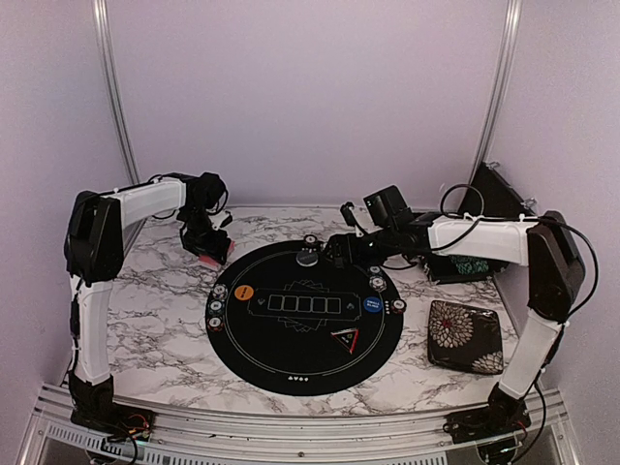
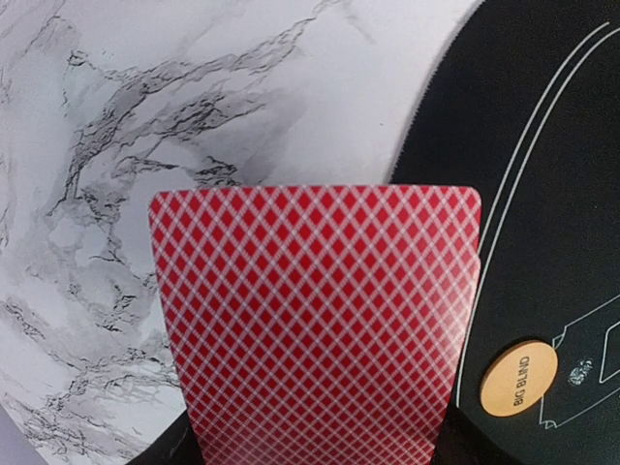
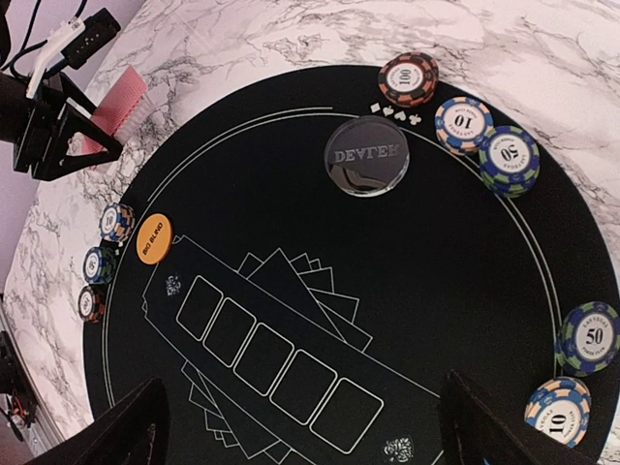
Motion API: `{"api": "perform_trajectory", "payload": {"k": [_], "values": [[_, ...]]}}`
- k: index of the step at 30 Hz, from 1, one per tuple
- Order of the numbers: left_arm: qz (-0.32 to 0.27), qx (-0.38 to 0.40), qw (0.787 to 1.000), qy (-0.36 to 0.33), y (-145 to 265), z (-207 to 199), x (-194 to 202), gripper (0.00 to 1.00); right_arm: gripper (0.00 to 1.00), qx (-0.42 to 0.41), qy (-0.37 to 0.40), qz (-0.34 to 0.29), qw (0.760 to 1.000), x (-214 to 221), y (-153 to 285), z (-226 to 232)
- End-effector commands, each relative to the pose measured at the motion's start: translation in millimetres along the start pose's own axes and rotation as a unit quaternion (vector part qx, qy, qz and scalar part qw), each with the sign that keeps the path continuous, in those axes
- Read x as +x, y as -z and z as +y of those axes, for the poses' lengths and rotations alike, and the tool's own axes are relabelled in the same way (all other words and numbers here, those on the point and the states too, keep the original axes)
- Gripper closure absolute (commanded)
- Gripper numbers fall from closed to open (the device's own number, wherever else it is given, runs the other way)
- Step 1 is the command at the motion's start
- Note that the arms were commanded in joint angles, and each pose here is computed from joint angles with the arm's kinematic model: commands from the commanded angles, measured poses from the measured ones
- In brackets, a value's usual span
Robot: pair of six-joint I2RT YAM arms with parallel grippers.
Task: Distribute texas hold em gaming equipment
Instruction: Pick up the poker card from the face-down deck piles.
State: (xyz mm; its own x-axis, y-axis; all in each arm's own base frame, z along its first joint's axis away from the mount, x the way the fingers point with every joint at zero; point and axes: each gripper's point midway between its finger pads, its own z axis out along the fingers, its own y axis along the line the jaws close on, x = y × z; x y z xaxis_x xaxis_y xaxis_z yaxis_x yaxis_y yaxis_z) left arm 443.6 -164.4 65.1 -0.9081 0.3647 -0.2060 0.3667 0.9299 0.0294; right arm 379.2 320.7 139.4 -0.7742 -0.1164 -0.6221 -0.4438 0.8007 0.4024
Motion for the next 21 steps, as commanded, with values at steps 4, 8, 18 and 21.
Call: {"api": "perform_trajectory", "payload": {"k": [4, 8, 18, 21], "values": [[-0.007, 0.013, 1.000, -0.017, 25.9, -24.4, 8.0, 0.54, 0.09, -0.033, -0.026, -0.022, 0.999, -11.2, 7.1, 6.8], [-0.006, 0.026, 0.999, -0.030, 29.1, -41.9, 12.0, 0.54, 0.11, -0.057, -0.037, -0.019, 0.998, -8.7, 6.0, 12.0], [-0.008, 0.064, 0.995, -0.080, 40.6, -99.1, 24.4, 0.54, 0.16, -0.137, -0.086, -0.007, 0.987, 1.2, 3.1, 18.0], [-0.011, 0.074, 0.993, -0.096, 46.6, -114.7, 28.9, 0.54, 0.17, -0.159, -0.096, -0.008, 0.983, 1.1, 2.0, 19.0]]}}
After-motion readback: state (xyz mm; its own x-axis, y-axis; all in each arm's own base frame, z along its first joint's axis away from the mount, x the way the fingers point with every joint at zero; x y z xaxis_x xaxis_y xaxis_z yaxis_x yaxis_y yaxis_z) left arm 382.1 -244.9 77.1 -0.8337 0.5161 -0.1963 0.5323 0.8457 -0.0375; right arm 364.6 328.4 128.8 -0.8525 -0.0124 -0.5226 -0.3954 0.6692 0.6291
